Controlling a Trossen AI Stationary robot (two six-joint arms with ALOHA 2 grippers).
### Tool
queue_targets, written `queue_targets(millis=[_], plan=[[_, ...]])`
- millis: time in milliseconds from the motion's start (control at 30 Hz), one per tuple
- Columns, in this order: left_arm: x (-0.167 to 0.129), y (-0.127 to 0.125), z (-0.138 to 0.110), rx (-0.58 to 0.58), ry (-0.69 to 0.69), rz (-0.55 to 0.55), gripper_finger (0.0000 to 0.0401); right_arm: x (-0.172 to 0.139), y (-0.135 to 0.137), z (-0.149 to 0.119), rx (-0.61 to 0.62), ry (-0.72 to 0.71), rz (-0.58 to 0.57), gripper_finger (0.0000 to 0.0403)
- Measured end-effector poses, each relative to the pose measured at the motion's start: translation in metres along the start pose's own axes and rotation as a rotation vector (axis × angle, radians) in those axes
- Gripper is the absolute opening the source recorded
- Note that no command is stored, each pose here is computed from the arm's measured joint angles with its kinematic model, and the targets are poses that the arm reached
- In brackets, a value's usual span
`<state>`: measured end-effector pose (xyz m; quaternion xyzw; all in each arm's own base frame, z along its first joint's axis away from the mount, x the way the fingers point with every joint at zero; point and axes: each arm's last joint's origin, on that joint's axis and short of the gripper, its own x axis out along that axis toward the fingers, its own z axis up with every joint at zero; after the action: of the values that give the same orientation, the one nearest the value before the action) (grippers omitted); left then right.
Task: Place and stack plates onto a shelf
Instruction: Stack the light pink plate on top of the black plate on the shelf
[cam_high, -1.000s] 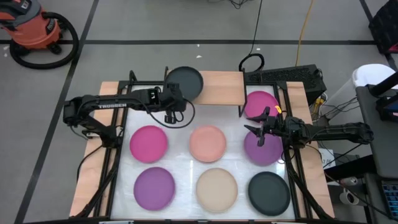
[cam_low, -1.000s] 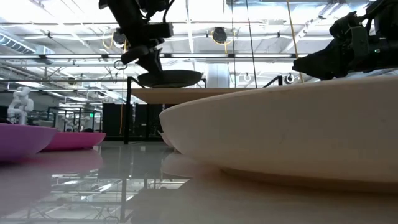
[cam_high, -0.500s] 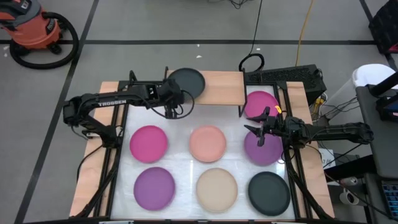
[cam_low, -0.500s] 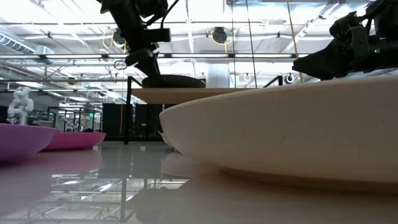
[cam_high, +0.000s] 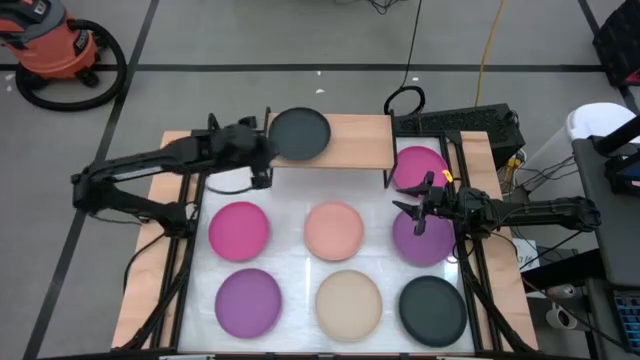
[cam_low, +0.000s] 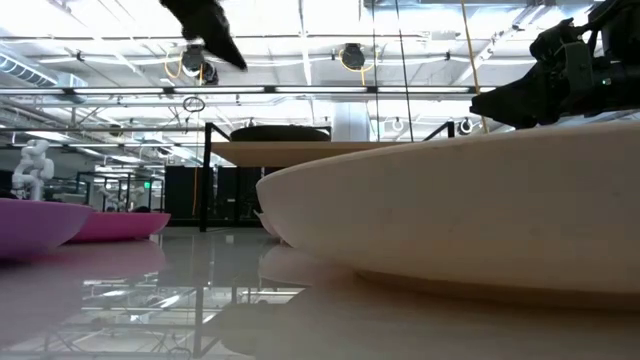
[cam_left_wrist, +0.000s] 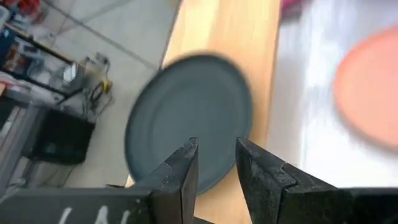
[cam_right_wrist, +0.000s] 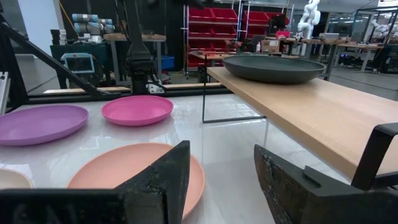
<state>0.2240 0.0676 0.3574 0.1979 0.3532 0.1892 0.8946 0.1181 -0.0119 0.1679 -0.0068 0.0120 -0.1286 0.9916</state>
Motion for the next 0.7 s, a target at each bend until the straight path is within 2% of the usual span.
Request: queue_targets(millis=[167, 300, 400, 533, 700], plan=[[-0.05, 0.002, 0.001, -0.119, -0.222, -0.12, 0.0113, 0.0, 0.0, 0.0, 0.0, -0.001, 0.0, 0.016], [-0.074, -0.005, -0.007, -0.136, -0.36, -0.165, 0.0113, 0.0, 0.0, 0.0, 0.0, -0.001, 0.0, 0.016], [-0.077, -0.015, -0.018, -0.142, -0.47, -0.172, 0.0113, 0.0, 0.0, 0.0, -0.011, 0.0, 0.0, 0.016], [-0.073, -0.035, -0.032, -0.137, -0.668, -0.253, 0.0113, 0.0, 0.0, 0.0, -0.03, 0.0, 0.0, 0.016], [-0.056, -0.062, -0.053, -0.144, -0.782, -0.303, 0.0113, 0.0, 0.0, 0.0, -0.026, -0.001, 0.0, 0.016]])
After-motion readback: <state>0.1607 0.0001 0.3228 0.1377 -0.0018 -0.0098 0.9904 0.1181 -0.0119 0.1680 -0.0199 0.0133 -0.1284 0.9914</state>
